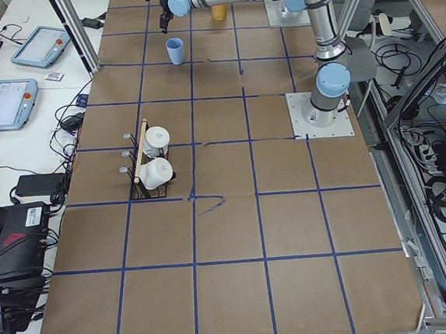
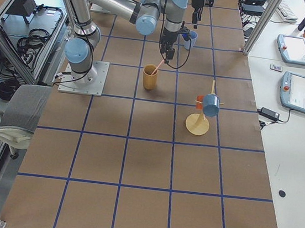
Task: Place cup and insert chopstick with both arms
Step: 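Grasp the pink chopstick with the right gripper while the left gripper withdraws, then lift the pink chopstick out of the bamboo cup and carry it over the blue cup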
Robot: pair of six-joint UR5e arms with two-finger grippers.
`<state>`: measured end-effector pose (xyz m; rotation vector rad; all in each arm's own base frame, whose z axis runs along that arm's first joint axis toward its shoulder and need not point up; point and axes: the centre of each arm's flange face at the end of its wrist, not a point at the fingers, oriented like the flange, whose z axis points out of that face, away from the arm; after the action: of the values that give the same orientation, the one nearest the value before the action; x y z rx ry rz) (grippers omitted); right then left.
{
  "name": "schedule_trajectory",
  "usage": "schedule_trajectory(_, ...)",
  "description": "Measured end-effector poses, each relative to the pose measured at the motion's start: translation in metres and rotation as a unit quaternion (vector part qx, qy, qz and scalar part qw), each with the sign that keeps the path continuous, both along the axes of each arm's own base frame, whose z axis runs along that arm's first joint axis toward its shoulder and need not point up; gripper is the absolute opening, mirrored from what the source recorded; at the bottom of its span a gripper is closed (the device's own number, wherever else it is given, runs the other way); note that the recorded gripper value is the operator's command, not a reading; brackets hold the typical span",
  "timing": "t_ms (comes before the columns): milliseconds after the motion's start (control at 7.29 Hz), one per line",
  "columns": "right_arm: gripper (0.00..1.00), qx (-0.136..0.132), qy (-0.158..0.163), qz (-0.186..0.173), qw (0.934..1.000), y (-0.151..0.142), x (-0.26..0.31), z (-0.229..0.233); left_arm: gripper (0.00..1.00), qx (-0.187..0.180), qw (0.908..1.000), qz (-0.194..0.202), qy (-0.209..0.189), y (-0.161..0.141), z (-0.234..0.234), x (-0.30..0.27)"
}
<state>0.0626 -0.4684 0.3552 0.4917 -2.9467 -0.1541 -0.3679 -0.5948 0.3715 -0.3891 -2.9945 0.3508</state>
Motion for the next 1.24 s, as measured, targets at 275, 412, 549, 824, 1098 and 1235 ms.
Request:
schedule_trajectory(275, 0.19, 0.003, 0.0, 0.009, 1.0, 0.0, -0.001, -0.002, 1.0, 0.022, 0.9996, 0.011, -0.012, 0.036, 0.063, 0.027)
schedule_trajectory(412, 0.13, 0.005, 0.001, 0.015, 0.9999, 0.0, -0.002, -0.002, 1.0, 0.053, 0.998, 0.023, -0.028, 0.058, 0.082, 0.047)
schedule_trajectory(549, 0.09, 0.007, 0.0, 0.022, 0.9997, 0.001, -0.003, -0.001, 1.0, 0.084, 0.9949, 0.035, -0.042, 0.079, 0.098, 0.069)
schedule_trajectory(824, 0.04, 0.006, -0.001, 0.021, 0.9998, 0.0, -0.012, 0.003, 1.0, 0.117, 0.9903, 0.053, -0.053, 0.108, 0.121, 0.112)
schedule_trajectory(1098, 0.04, -0.011, -0.008, 0.017, 0.9998, 0.0, -0.013, 0.041, 1.0, 0.103, 0.9924, 0.052, -0.043, 0.113, 0.145, 0.168)
schedule_trajectory(1235, 0.05, -0.028, -0.018, 0.016, 0.9993, -0.004, -0.011, 0.076, 1.0, 0.094, 0.9932, 0.058, -0.038, 0.111, 0.155, 0.192)
